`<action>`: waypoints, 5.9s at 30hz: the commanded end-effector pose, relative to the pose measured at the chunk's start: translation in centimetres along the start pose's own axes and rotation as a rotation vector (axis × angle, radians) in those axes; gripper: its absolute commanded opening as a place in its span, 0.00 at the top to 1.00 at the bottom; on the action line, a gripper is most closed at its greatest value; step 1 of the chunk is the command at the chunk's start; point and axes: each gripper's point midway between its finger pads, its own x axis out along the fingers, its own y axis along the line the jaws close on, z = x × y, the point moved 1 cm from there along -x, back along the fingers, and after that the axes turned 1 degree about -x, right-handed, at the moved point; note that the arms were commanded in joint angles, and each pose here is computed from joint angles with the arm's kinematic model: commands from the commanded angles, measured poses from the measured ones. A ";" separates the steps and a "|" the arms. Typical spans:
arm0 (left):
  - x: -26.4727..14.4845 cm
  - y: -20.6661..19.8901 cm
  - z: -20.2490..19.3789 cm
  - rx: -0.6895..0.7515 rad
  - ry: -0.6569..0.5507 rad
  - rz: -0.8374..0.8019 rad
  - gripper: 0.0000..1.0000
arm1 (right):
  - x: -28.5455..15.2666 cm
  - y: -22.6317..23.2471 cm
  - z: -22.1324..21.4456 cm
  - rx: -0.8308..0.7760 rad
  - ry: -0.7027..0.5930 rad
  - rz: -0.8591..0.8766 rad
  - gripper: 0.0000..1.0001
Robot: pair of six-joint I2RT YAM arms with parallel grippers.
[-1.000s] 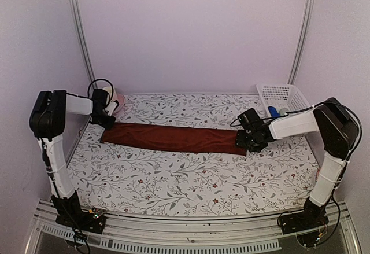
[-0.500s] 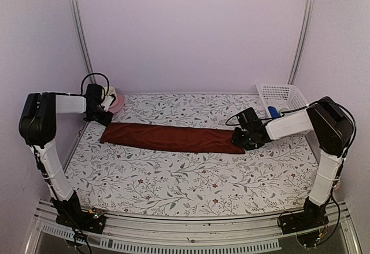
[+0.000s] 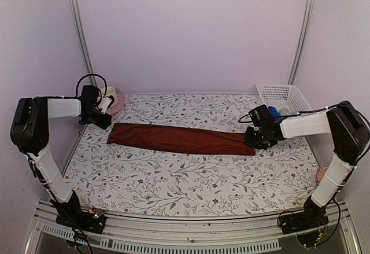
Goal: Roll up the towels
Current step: Pick up the towel from the center of the board, then fold the towel at the center of the board, then smooth out the towel at the center of the board.
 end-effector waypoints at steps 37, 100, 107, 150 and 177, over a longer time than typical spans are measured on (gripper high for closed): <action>-0.5 -3.4 -3.9 -0.031 0.036 -0.234 0.44 | -5.0 33.8 2.6 -0.416 -0.076 0.615 0.98; 0.0 -6.7 -1.4 0.014 -0.014 -0.291 0.37 | -2.0 42.2 -5.2 -0.393 0.046 0.990 0.97; 0.0 -6.8 -1.6 0.010 -0.012 -0.297 0.36 | -2.1 43.4 -6.1 -0.357 0.039 1.071 0.96; -3.2 -7.2 2.6 0.043 -0.117 -0.411 0.30 | -8.8 37.8 -1.8 -0.389 0.008 1.175 0.52; 1.4 -19.9 -1.5 0.254 0.153 -0.593 1.00 | 5.6 23.5 -1.0 -0.309 0.149 0.628 0.80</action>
